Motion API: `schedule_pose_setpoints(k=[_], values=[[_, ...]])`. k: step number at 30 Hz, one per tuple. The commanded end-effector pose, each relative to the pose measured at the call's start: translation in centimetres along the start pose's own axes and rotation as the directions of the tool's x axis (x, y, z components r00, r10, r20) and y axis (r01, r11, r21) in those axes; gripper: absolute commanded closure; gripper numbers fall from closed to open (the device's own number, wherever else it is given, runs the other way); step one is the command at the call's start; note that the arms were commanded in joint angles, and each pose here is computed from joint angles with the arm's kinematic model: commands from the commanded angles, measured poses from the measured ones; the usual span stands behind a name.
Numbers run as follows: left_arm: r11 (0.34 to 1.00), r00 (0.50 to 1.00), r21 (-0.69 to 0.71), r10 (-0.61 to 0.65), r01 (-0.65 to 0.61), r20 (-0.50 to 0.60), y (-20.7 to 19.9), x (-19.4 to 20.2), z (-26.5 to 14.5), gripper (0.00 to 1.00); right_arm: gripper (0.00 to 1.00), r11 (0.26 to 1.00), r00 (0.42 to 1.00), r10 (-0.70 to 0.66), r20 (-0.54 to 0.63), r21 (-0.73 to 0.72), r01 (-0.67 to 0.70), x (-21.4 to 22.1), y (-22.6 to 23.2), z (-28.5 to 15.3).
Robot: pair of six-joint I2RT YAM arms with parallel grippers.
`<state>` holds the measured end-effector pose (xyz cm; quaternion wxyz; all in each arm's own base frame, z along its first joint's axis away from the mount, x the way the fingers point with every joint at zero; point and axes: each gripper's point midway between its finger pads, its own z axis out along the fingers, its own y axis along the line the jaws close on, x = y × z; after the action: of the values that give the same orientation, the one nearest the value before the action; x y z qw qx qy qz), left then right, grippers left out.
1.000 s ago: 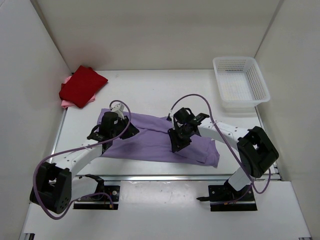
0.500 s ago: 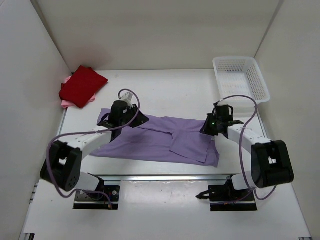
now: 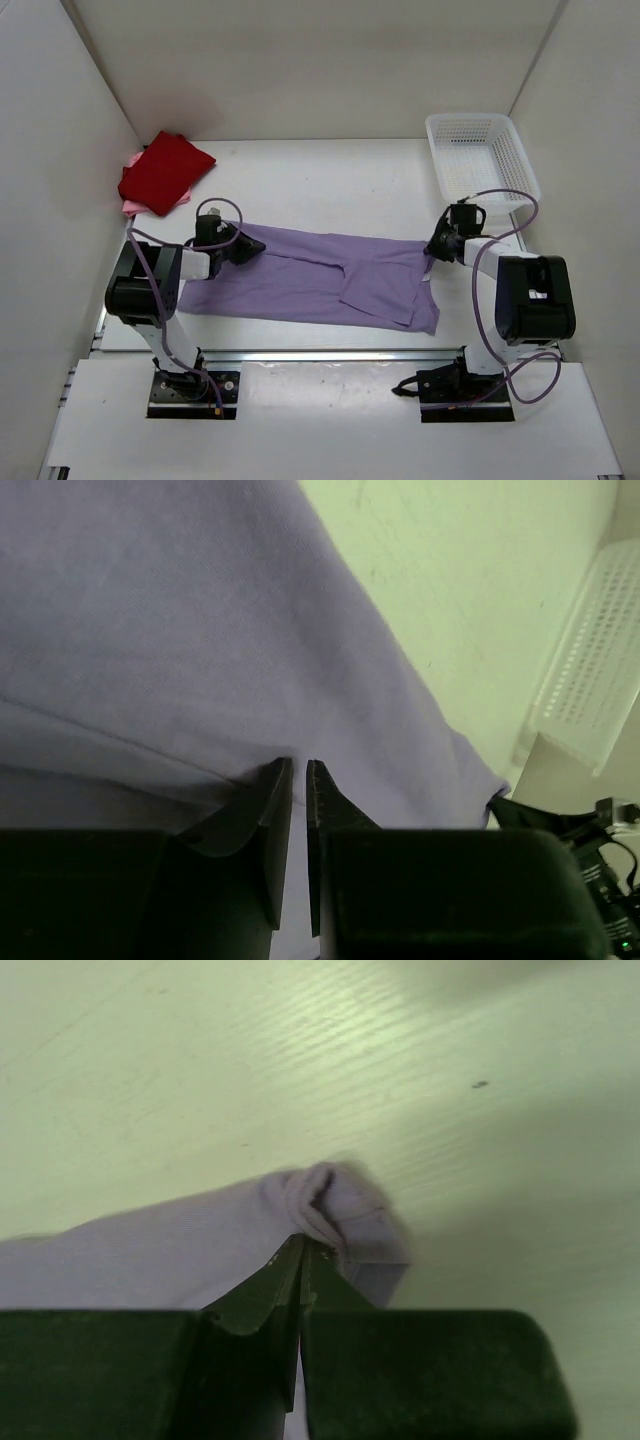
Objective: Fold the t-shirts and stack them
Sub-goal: Fold the other side of the tshirt into a rectangle, then rotate the tshirt 90 degrees
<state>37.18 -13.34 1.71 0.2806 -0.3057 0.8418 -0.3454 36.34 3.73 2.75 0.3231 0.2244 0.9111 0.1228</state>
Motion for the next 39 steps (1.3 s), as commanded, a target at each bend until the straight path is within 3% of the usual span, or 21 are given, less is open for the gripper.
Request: schedule_pose_setpoints(k=[1, 8, 10, 13, 18, 21, 26, 30, 33, 35, 36, 37, 38, 39], values=[[0.998, 0.999, 0.061, -0.021, 0.018, 0.045, -1.3, -1.3, -0.6, 0.78, 1.00, 0.998, 0.997, 0.036, 0.061, 0.045, -0.039, -1.4, -1.9, -0.2], [0.985, 0.990, 0.117, -0.130, 0.123, 0.048, -1.4, -1.5, -1.6, 0.77, 1.00, 0.999, 0.995, 0.022, 0.100, 0.039, -0.026, -2.4, -1.0, -1.3], [0.987, 0.992, 0.138, -0.089, 0.077, 0.087, -3.0, -2.2, -2.5, 0.78, 1.00, 1.000, 0.991, -0.013, 0.135, 0.020, 0.011, -3.1, 0.7, -2.3], [0.984, 0.986, 0.175, 0.012, -0.041, 0.167, -7.0, -3.5, -4.1, 0.75, 0.91, 0.993, 0.981, -0.087, 0.176, -0.066, 0.100, -3.5, 4.7, -4.2], [0.948, 0.946, 0.205, 0.187, -0.245, 0.263, -12.6, -3.9, -7.0, 0.71, 0.92, 0.967, 0.986, -0.162, 0.025, -0.195, 0.164, 2.7, 7.9, -4.8], [0.925, 0.941, 0.210, 0.278, -0.316, 0.191, -13.3, -1.0, -7.3, 0.72, 1.00, 0.945, 0.976, -0.211, -0.062, -0.270, 0.187, 8.5, 9.4, -5.2], [0.901, 0.930, 0.228, 0.357, -0.368, 0.091, -11.7, 3.3, -7.9, 0.72, 1.00, 0.955, 0.962, -0.198, -0.187, -0.256, 0.147, 12.3, 7.6, -3.8], [0.895, 0.924, 0.231, 0.380, -0.381, 0.051, -10.5, 4.7, -8.8, 0.72, 1.00, 0.951, 0.959, -0.194, -0.209, -0.279, 0.131, 10.0, 9.6, -0.9], [0.892, 0.919, 0.224, 0.386, -0.393, 0.074, -10.0, 4.2, -9.9, 0.72, 1.00, 0.944, 0.952, -0.215, -0.219, -0.296, 0.145, 6.3, 12.9, 3.8], [0.891, 0.912, 0.193, 0.403, -0.410, 0.078, -9.1, 3.9, -10.3, 0.71, 1.00, 0.919, 0.952, -0.248, -0.177, -0.353, 0.174, 0.9, 18.7, 8.6], [0.896, 0.914, 0.182, 0.399, -0.406, 0.073, -8.8, 3.6, -10.6, 0.71, 1.00, 0.883, 0.958, -0.269, -0.095, -0.422, 0.206, -3.9, 23.2, 8.1], [0.899, 0.914, 0.163, 0.399, -0.406, 0.078, -8.3, 3.2, -10.7, 0.71, 1.00, 0.893, 0.938, -0.292, -0.188, -0.404, 0.198, -1.9, 23.0, 10.9], [0.900, 0.913, 0.157, 0.401, -0.407, 0.071, -8.1, 3.3, -11.0, 0.71, 1.00, 0.868, 0.939, -0.316, -0.136, -0.440, 0.229, -4.9, 26.4, 11.6], [0.900, 0.912, 0.148, 0.402, -0.409, 0.080, -8.0, 2.9, -11.2, 0.71, 1.00, 0.799, 0.942, -0.333, 0.036, -0.519, 0.302, -10.5, 32.2, 8.1]])
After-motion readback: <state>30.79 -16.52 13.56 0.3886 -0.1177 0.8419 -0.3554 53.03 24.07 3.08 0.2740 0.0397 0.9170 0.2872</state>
